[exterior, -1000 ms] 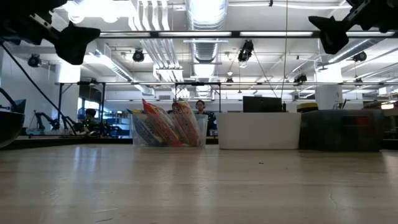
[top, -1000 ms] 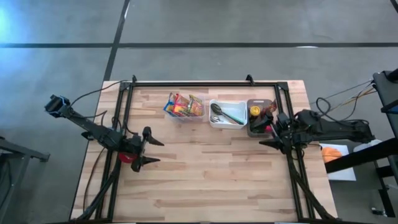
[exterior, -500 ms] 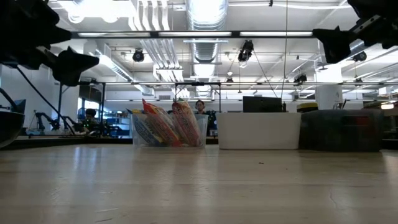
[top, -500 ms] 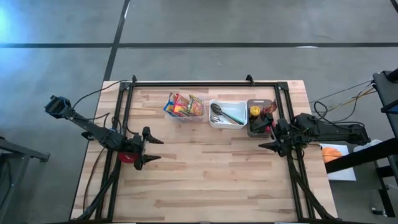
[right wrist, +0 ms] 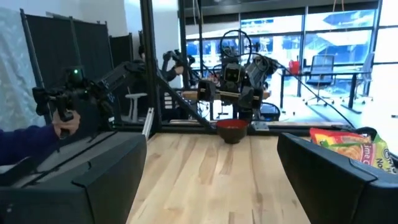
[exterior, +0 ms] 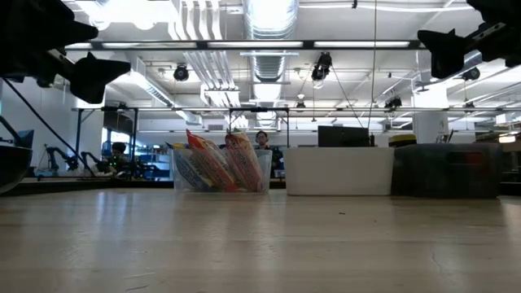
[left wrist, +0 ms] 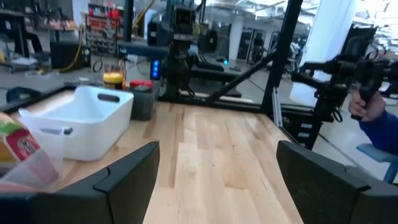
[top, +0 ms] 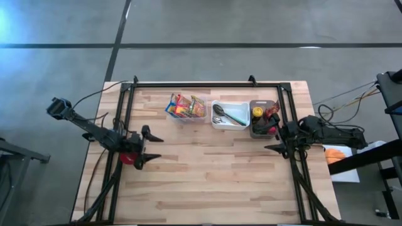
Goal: Pick & Place Food Item
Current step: Return to Home Position
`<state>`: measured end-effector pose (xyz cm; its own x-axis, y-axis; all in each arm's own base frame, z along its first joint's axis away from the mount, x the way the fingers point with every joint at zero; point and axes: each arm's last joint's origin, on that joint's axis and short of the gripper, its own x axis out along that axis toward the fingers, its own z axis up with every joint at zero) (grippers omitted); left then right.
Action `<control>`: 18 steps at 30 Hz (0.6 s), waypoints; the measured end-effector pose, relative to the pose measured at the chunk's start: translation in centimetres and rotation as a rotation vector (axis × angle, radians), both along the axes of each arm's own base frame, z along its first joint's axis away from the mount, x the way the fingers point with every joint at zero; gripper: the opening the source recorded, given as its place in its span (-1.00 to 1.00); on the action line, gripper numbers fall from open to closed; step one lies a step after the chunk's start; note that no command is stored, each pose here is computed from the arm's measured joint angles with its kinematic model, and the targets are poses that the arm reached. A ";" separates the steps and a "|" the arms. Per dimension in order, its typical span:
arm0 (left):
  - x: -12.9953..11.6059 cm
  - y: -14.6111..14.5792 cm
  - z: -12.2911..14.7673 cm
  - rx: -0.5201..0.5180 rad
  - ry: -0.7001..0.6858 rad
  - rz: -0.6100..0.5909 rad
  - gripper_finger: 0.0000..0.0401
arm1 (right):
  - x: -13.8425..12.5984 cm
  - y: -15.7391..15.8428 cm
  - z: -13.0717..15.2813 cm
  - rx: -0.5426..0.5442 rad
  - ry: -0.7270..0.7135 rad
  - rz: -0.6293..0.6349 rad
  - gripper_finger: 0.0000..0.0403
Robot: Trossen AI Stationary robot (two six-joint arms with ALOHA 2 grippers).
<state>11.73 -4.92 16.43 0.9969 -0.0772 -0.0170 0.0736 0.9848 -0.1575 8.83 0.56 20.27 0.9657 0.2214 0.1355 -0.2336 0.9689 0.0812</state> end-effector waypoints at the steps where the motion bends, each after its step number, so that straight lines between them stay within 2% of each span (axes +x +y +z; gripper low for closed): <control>1: -0.1 0.0 0.1 0.002 -0.009 0.001 0.64 | 0.1 0.0 -0.2 -0.003 0.005 0.000 0.79; 8: -0.1 0.1 -0.3 0.022 0.027 0.026 0.64 | 0.3 0.0 -1.2 -0.040 0.026 -0.005 0.79; 13: -0.1 0.5 -0.4 0.013 0.040 0.148 0.64 | 0.8 0.0 -2.6 -0.054 0.009 -0.008 0.79; 18: -0.2 0.8 -0.8 0.038 0.073 0.254 0.64 | 0.8 0.0 -2.6 -0.107 0.001 -0.014 0.79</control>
<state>11.53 -4.11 15.59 0.9802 0.1772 -0.0881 -0.1868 0.9755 -0.1163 9.61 0.55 17.66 0.9689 0.2213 0.1110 -0.2202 0.9752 -0.0224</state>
